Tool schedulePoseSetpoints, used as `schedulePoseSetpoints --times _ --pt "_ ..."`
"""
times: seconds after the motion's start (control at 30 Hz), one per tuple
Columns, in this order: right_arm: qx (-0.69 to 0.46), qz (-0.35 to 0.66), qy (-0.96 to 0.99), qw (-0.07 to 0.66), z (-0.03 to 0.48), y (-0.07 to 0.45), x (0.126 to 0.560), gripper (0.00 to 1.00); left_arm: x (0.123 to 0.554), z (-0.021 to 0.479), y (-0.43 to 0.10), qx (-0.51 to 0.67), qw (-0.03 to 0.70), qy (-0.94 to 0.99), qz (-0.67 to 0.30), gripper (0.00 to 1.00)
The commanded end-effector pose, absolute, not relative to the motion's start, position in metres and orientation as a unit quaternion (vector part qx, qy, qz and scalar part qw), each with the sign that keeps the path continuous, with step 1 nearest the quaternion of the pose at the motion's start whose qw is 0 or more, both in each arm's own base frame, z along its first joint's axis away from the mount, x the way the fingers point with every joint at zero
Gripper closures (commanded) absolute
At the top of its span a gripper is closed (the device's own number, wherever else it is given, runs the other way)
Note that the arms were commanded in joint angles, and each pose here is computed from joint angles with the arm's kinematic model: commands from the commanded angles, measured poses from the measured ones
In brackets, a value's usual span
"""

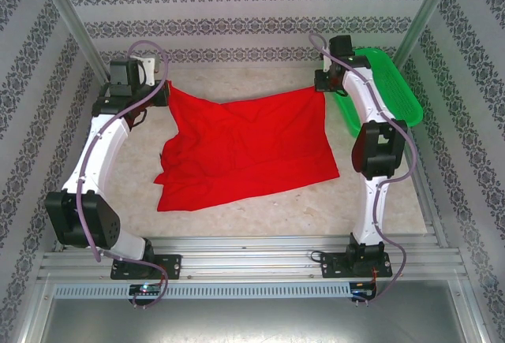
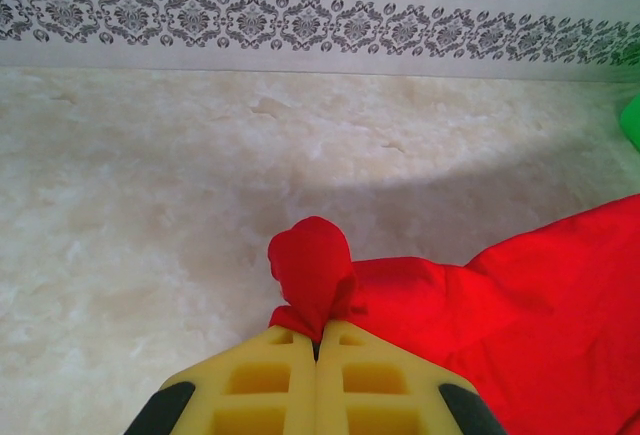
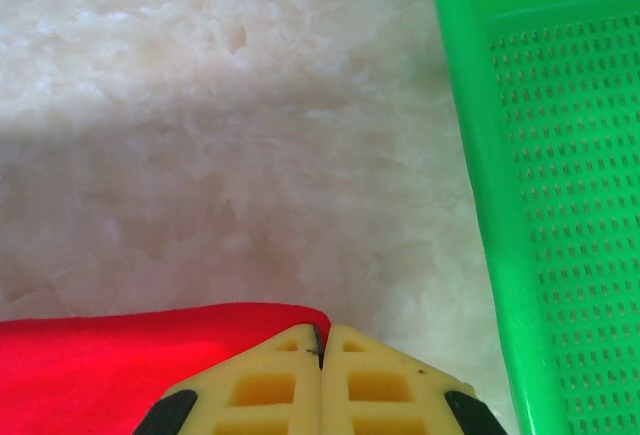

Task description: Fold and stack the t-shirts

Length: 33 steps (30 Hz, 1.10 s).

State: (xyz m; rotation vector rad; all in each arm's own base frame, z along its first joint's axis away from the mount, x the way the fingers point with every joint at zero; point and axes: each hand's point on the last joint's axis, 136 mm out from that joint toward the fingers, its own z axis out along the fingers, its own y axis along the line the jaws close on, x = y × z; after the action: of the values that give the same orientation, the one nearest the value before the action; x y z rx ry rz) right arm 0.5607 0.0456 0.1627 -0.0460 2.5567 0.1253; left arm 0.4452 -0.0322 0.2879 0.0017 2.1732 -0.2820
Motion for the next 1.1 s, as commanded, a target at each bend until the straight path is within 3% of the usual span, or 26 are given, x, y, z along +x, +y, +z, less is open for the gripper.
schedulePoseSetpoints --times 0.0,0.33,1.07 --pt "-0.023 0.030 0.952 0.302 0.175 0.038 0.566 1.00 0.457 0.313 -0.028 0.018 0.497 0.861 -0.106 1.00" --pt "-0.030 0.018 0.959 0.283 0.162 0.030 0.532 1.00 0.429 0.300 -0.043 0.033 0.479 0.864 -0.149 1.00" --pt "-0.005 0.012 0.985 0.174 0.096 0.020 0.411 1.00 0.306 0.215 -0.029 -0.127 0.414 0.885 -0.169 1.00"
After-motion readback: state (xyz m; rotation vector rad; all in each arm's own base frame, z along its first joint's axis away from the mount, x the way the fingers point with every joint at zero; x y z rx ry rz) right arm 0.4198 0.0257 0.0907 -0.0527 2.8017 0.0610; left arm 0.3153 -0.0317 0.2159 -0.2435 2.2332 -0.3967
